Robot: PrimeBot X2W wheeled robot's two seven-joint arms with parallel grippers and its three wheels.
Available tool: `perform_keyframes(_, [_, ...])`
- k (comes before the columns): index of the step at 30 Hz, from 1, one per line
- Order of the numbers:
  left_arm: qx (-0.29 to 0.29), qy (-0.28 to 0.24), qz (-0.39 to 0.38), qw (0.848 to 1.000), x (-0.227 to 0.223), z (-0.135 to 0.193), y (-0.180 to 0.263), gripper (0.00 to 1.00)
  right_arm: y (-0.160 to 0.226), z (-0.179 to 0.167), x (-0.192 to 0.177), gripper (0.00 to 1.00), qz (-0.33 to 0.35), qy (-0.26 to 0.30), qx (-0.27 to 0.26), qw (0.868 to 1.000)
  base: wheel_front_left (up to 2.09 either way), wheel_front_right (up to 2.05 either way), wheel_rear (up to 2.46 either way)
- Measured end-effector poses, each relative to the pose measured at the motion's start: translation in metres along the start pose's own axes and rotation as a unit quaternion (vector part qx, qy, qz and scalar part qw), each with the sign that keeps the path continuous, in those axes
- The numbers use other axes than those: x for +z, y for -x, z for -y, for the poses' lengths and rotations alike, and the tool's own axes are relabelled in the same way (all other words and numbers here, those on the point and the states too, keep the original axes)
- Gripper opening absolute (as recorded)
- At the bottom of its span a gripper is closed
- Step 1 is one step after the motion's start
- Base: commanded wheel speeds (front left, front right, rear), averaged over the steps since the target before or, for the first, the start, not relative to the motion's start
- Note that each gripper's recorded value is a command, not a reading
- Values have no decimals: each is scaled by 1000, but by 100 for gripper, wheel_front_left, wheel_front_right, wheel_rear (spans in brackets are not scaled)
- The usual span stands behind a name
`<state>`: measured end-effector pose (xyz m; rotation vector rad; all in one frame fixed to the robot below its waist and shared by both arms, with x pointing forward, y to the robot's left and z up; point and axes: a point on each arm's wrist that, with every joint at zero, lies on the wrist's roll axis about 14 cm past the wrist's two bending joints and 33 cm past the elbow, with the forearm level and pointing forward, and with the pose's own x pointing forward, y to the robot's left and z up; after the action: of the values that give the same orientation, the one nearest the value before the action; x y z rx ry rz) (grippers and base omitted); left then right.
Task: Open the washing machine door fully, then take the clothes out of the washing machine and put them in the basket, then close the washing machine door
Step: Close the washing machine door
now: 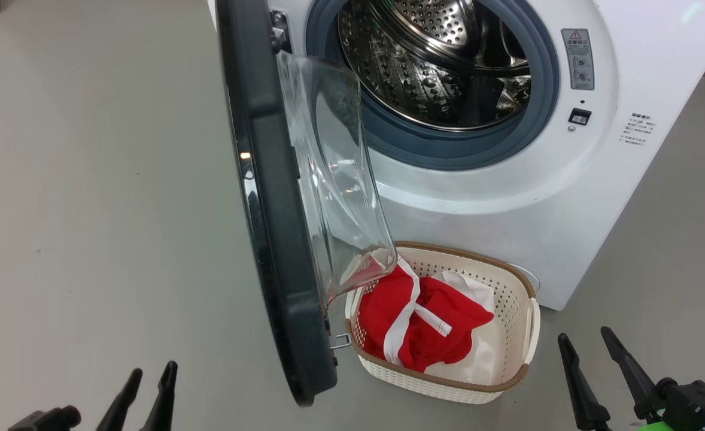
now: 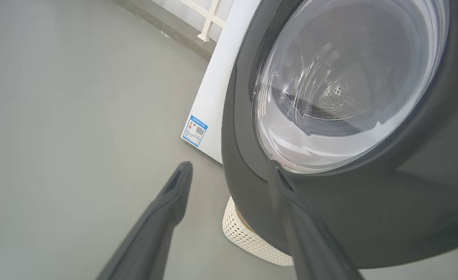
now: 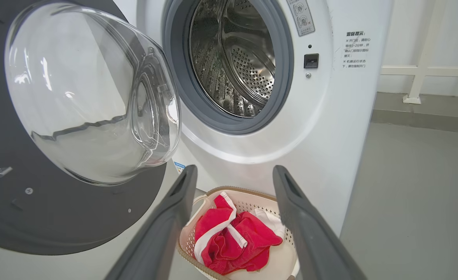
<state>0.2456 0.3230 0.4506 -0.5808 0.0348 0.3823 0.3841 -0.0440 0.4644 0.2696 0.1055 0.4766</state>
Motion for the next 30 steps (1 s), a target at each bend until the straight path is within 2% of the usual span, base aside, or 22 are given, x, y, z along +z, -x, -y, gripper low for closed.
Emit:
perform_keyframes(8, [-2, -134, 33, 990, 11, 7, 1, 100, 1, 4, 1, 100, 3, 0, -6, 1000, 0, 0, 0])
perform_keyframes(12, [-2, -169, 52, 984, 17, 15, 1, 100, 2, 5, 2, 100, 4, -1, -9, 1000, 0, 0, 0])
perform_keyframes(21, [0, -203, 84, 976, 29, 27, 4, 100, 1, 7, 3, 100, 5, 0, -10, 1000, 0, 0, 0])
perform_keyframes(30, [12, -194, 72, 978, 18, 23, 11, 100, 1, 7, 2, 100, 4, -1, -11, 1000, 0, 0, 0])
